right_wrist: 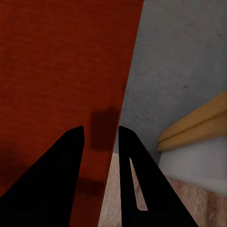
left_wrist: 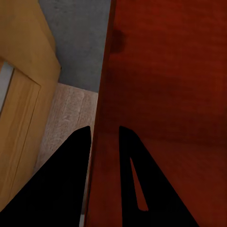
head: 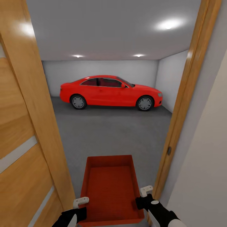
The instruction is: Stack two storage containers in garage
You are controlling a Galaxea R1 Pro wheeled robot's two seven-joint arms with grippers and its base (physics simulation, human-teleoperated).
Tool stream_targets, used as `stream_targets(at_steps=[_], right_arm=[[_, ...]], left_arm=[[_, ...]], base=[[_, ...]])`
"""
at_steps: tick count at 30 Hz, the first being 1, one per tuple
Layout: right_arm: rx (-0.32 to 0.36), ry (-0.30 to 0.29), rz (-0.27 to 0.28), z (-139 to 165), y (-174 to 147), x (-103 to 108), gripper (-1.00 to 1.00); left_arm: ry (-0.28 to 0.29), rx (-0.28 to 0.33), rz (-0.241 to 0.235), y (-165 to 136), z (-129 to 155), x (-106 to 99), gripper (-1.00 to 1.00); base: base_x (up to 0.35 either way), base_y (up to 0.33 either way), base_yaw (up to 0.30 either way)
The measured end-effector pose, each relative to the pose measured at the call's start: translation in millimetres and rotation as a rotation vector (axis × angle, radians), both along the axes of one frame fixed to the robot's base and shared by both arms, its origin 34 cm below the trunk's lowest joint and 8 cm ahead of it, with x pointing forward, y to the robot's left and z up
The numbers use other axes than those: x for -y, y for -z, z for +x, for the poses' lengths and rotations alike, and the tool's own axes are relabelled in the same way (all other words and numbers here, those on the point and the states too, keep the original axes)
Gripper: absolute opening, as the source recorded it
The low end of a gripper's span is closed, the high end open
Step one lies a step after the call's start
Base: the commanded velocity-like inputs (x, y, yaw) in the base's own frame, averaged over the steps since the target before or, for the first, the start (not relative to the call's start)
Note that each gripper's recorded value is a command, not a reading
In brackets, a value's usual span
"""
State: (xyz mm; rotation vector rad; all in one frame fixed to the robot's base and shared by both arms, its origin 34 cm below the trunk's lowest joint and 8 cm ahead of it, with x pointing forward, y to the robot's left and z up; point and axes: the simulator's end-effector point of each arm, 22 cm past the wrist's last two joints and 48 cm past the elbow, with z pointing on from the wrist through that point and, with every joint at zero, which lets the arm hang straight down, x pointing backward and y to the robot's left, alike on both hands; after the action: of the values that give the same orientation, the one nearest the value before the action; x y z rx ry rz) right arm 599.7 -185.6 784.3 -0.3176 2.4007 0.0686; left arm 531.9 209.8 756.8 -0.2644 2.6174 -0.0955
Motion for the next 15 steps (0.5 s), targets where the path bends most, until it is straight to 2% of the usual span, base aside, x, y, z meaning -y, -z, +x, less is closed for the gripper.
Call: stream_targets(at_steps=[15], right_arm=[[0.0, 0.0, 0.0, 0.0, 0.0, 0.0, -1.0]], left_arm=[[0.0, 0.0, 0.0, 0.0, 0.0, 0.0, -1.0]], base=[[0.005, 0.0, 0.0]])
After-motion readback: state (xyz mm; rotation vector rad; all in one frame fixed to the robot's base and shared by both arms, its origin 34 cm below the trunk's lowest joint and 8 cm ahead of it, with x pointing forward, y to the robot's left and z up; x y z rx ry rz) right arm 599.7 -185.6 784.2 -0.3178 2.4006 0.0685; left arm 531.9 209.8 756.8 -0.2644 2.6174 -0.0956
